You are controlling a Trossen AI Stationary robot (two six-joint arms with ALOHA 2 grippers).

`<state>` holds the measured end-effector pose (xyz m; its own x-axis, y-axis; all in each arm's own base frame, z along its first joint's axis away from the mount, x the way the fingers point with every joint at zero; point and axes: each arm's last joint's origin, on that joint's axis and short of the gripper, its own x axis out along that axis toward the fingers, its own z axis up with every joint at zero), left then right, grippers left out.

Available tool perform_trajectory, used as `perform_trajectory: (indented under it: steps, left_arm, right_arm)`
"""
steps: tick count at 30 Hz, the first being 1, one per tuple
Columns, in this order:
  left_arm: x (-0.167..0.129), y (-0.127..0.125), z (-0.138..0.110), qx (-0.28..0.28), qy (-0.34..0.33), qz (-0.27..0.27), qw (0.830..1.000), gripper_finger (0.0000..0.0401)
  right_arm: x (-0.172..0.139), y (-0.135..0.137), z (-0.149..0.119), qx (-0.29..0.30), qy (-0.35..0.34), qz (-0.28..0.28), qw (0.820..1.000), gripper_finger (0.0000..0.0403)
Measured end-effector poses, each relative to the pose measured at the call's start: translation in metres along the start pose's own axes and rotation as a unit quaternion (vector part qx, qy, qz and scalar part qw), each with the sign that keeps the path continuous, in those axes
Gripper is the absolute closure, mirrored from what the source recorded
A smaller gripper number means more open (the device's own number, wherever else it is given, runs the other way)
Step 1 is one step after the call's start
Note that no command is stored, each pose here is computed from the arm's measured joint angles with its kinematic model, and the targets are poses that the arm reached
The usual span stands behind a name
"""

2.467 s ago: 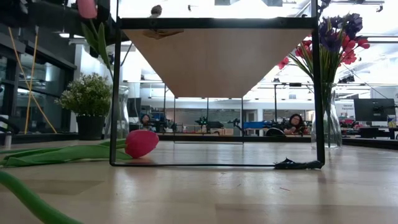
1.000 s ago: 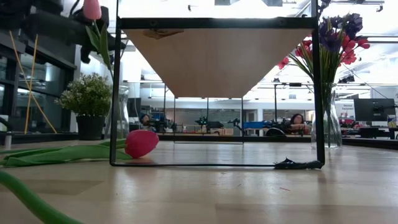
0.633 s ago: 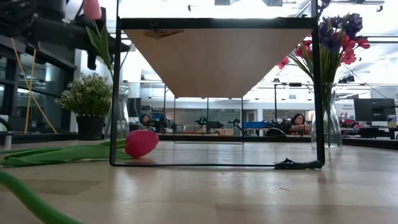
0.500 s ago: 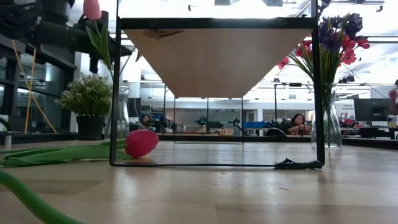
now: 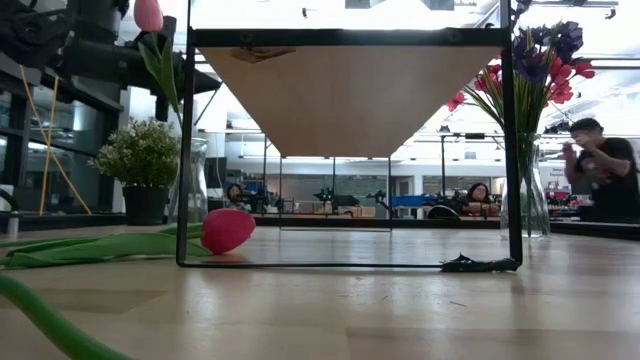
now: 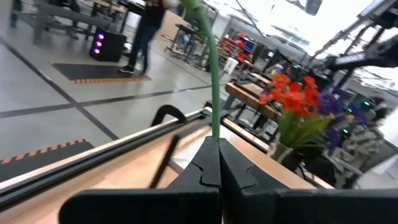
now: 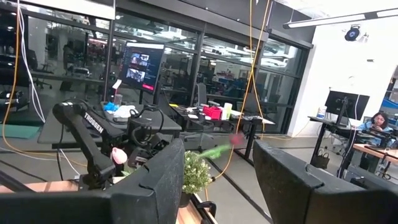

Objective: Pick and place flowers into a vace then onto a shelf
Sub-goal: Put the dark red tulip into the left transparent vase

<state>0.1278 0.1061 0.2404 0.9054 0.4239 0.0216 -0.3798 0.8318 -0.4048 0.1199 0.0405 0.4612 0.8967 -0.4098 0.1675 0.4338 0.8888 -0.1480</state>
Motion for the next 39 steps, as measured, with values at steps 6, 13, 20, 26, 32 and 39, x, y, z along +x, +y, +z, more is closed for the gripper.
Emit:
perform_trajectory:
  steps: [6,13,20,26,32,39]
  left_arm:
    - [0.002,-0.01,-0.01,0.011,0.004,0.002,1.0,0.038]
    - [-0.002,-0.01,-0.026,0.017,-0.014,0.014,1.0,0.038]
    - [-0.004,-0.009,-0.028,0.05,-0.023,0.017,0.998,0.038]
    - [-0.004,-0.009,-0.028,0.08,-0.023,0.02,0.996,0.038]
    - [-0.004,-0.008,-0.028,0.105,-0.023,0.03,0.994,0.038]
    - [-0.003,-0.007,-0.028,0.123,-0.023,0.034,0.992,0.038]
  right_arm:
    - [0.0,0.0,0.0,-0.003,0.0,0.0,1.0,0.0222]
    - [0.0,0.0,0.0,-0.004,0.0,0.0,1.0,0.0222]
    - [0.0,0.0,0.0,-0.003,-0.001,0.001,1.0,0.0222]
    - [0.0,0.0,0.0,-0.004,-0.001,0.002,1.0,0.0221]
    - [0.0,0.0,0.0,-0.005,-0.001,0.002,1.0,0.0222]
    - [0.0,0.0,0.0,-0.024,-0.001,0.002,1.0,0.0221]
